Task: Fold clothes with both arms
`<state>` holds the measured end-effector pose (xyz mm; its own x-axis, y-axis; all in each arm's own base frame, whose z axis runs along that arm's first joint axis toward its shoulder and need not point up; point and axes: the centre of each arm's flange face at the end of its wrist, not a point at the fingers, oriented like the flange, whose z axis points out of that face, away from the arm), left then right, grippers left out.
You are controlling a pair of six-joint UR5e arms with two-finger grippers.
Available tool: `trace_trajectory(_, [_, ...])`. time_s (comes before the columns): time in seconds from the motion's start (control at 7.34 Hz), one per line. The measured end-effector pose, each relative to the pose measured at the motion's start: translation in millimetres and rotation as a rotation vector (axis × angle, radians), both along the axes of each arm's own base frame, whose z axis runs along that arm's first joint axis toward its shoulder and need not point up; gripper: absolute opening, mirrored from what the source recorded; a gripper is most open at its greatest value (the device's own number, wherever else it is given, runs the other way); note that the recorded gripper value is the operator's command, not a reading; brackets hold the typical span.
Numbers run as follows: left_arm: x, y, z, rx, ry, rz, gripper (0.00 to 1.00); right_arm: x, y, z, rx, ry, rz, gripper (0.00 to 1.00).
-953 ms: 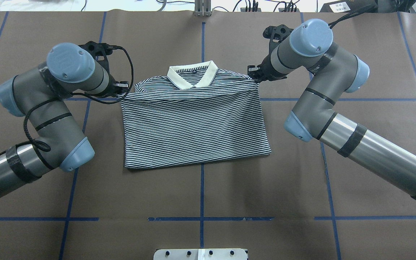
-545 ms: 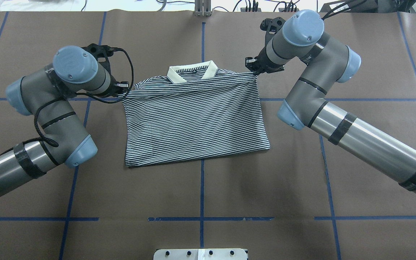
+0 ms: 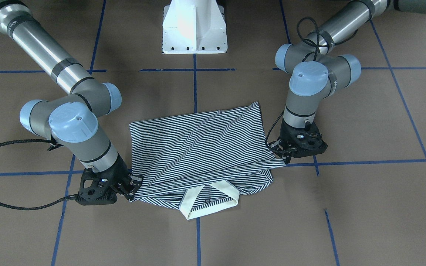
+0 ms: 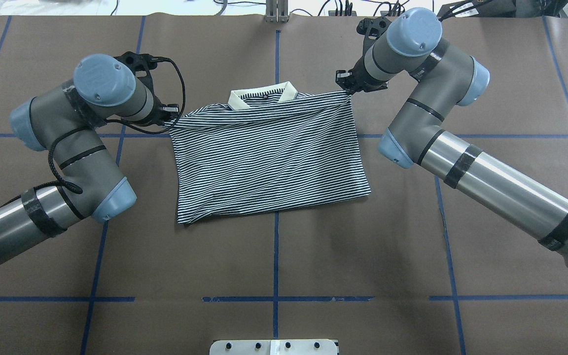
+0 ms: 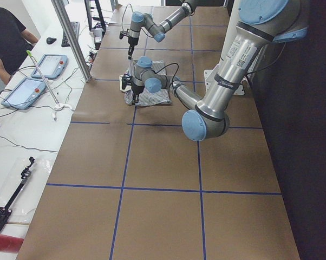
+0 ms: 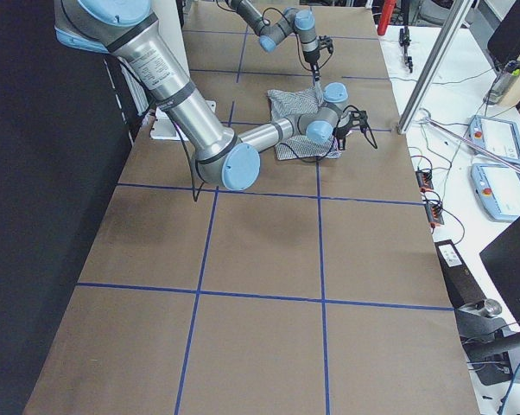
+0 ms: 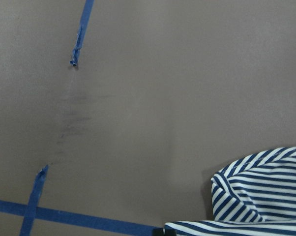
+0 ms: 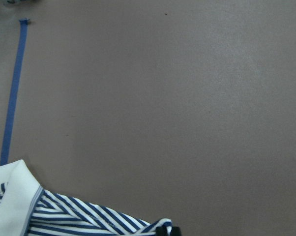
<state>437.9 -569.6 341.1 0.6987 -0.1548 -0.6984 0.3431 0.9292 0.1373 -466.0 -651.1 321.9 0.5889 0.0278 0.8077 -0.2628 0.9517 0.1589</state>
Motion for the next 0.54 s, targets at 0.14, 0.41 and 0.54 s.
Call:
trace_trajectory(0.14, [-7.0, -7.2, -1.2, 0.002, 0.0, -0.012, 0.0, -1.9, 0.9, -3.1, 0.003, -0.004, -0.003, 0.0])
trace_trajectory(0.41, [-13.1, -14.4, 0.0, 0.0, -0.003, -0.025, 0.0, -4.8, 3.2, -5.9, 0.007, -0.007, -0.008, 0.0])
trace_trajectory(0.54, [-13.4, -15.6, -0.9, -0.001, -0.002, -0.028, 0.0, -5.5, 3.8, -6.5, 0.008, -0.008, -0.009, 0.0])
